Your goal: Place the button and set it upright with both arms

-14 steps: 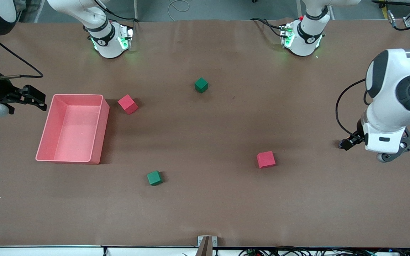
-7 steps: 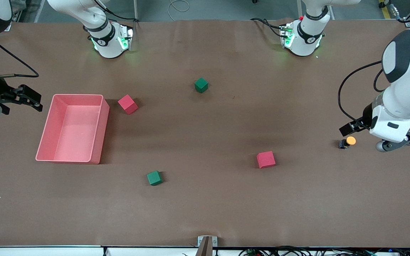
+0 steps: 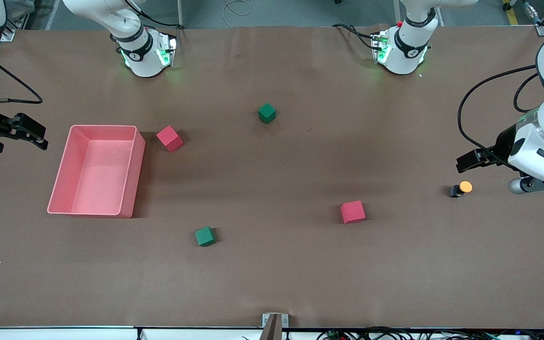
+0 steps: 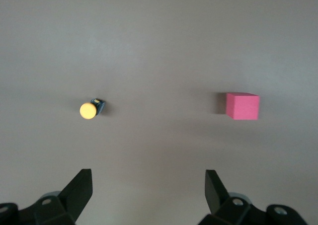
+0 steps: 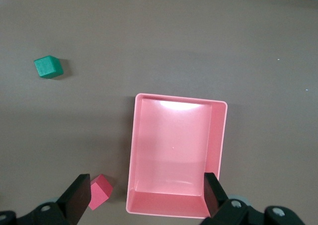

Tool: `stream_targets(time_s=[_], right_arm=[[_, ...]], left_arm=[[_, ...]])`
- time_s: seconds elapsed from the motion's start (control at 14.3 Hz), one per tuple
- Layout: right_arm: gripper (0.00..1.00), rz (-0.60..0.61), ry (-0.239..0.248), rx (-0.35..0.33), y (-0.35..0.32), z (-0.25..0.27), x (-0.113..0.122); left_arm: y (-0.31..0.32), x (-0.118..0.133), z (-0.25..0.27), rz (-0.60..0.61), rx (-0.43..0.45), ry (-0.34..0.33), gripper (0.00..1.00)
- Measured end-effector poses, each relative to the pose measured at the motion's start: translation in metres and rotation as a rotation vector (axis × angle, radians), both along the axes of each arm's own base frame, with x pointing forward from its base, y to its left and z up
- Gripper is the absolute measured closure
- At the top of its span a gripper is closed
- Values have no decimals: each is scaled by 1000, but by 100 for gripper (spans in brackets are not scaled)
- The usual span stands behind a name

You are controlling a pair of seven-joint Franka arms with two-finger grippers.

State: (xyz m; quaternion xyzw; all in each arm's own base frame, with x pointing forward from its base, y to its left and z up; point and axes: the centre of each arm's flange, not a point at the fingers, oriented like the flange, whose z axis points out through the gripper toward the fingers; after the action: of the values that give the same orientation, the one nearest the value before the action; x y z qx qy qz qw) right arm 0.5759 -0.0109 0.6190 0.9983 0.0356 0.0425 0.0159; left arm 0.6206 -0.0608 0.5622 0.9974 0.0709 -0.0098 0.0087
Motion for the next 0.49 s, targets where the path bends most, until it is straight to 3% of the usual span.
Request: stream_targets(time_s=[0.35,0.49], right_arm=[[0,-13,19,1,-7,-2,-2],[0,-18,29,1,-10,-3,-3]], left_arm=[[34,-5,25,-74,-59,-15,0],[43,-23,41,-75,-63,27,0]])
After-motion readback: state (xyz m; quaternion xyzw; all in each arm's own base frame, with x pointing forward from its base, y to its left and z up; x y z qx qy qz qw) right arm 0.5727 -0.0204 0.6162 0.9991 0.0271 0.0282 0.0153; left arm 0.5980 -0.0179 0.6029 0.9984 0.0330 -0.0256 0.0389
